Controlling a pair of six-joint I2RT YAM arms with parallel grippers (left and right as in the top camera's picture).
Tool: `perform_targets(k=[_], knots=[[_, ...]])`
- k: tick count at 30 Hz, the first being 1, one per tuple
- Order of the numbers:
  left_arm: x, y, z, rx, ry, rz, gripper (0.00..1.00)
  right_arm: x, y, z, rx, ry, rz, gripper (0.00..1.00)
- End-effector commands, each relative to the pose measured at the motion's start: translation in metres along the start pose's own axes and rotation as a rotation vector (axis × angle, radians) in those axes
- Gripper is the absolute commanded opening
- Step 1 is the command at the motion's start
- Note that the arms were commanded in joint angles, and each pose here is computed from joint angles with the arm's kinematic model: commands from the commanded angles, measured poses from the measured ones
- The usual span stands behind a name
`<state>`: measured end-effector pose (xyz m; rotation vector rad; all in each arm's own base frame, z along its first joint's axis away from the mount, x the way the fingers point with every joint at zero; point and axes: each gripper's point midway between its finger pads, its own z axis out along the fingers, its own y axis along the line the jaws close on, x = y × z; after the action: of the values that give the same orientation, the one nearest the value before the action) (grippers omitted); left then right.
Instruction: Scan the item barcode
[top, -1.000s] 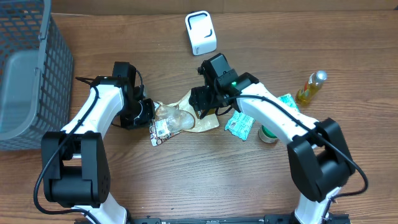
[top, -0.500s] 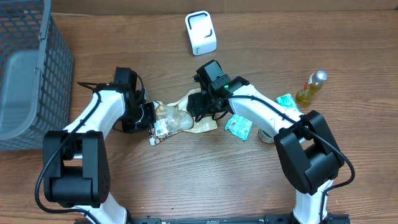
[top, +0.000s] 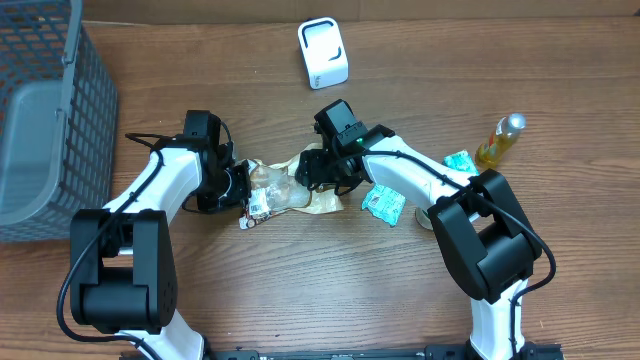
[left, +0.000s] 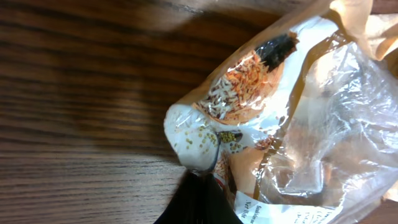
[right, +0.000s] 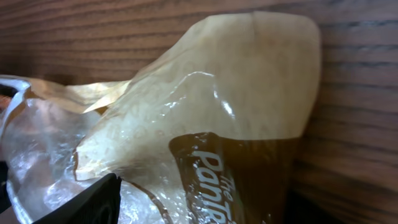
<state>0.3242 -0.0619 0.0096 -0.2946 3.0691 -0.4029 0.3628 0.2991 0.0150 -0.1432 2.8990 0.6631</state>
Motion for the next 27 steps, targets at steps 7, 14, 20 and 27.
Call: perform_targets(k=[7,14,20,27], knots=[[0.002,0.001,0.003,0.000,0.002,-0.008,0.05,0.029,0.007,0.022,-0.087,0.142,0.058,0.71],[0.001,0.000,0.003,0.001,-0.002,-0.007,0.05,0.030,0.005,0.024,-0.083,0.146,0.081,0.71],[0.001,0.000,0.003,0.001,-0.003,-0.006,0.05,0.034,0.031,0.032,-0.274,0.168,0.097,0.71],[0.001,0.000,0.003,0.001,-0.003,-0.004,0.05,0.028,0.058,0.026,-0.441,0.152,0.070,0.59]])
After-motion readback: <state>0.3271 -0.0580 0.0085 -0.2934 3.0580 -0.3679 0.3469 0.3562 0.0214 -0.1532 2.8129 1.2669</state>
